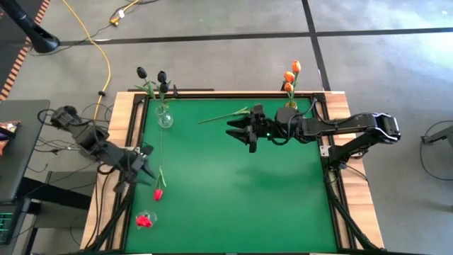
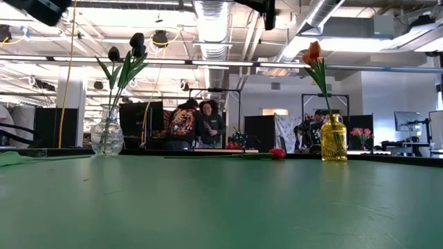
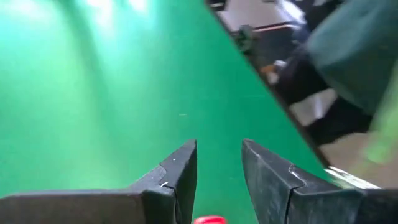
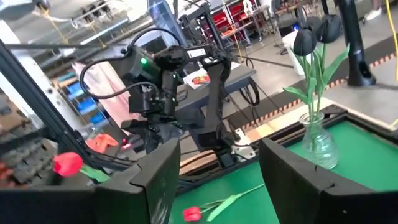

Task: Sort flowers into vase by color
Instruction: Put the top red flower into the bottom transparent vase

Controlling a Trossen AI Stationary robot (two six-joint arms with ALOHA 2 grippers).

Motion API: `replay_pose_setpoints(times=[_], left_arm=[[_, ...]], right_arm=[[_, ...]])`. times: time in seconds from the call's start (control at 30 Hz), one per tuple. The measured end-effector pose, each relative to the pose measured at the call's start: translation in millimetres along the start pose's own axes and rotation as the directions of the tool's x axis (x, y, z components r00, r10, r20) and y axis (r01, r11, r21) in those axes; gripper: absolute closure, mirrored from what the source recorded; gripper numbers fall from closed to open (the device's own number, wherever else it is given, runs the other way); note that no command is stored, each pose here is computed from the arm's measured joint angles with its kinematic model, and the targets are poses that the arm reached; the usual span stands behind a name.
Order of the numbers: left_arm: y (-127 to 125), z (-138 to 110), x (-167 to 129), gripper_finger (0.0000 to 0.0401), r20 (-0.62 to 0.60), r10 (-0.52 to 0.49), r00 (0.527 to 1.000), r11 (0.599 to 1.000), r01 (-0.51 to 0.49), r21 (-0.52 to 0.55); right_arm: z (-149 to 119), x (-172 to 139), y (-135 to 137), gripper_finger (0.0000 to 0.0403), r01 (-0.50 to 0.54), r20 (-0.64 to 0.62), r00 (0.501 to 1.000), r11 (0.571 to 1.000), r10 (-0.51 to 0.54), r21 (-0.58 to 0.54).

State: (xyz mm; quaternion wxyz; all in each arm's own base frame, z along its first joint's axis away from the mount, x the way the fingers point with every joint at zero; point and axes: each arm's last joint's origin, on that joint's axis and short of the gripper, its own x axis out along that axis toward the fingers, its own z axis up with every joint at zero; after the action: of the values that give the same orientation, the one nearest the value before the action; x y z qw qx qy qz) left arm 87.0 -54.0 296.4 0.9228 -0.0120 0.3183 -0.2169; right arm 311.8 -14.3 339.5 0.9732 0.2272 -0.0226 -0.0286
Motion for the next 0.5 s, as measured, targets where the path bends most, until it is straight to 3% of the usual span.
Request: replay_pose_setpoints(times=[0.17, 0.33, 0.5], left_arm=[[16.1, 4.8, 8.8, 0.0287, -0.030, 0.086, 0.996, 0.996, -0.087, -0.021], [32.8, 8.2, 17.4, 0.0287, -0.074, 0.100, 0.992, 0.993, -0.104, -0.057], [51.5, 9.4, 20.8, 0.0287, -0.099, 0.158, 0.982, 0.981, -0.168, -0.099]], right_arm=[[-2.4, 0.0, -1.2, 0.0159, 0.011, -0.025, 1.000, 0.998, -0.012, -0.063], [-5.8, -0.3, -5.5, 0.0159, 0.034, -0.068, 0.997, 0.992, -0.042, -0.119], [-5.7, -0.8, -16.6, 0.0159, 0.079, -0.098, 0.991, 0.989, -0.092, -0.123]])
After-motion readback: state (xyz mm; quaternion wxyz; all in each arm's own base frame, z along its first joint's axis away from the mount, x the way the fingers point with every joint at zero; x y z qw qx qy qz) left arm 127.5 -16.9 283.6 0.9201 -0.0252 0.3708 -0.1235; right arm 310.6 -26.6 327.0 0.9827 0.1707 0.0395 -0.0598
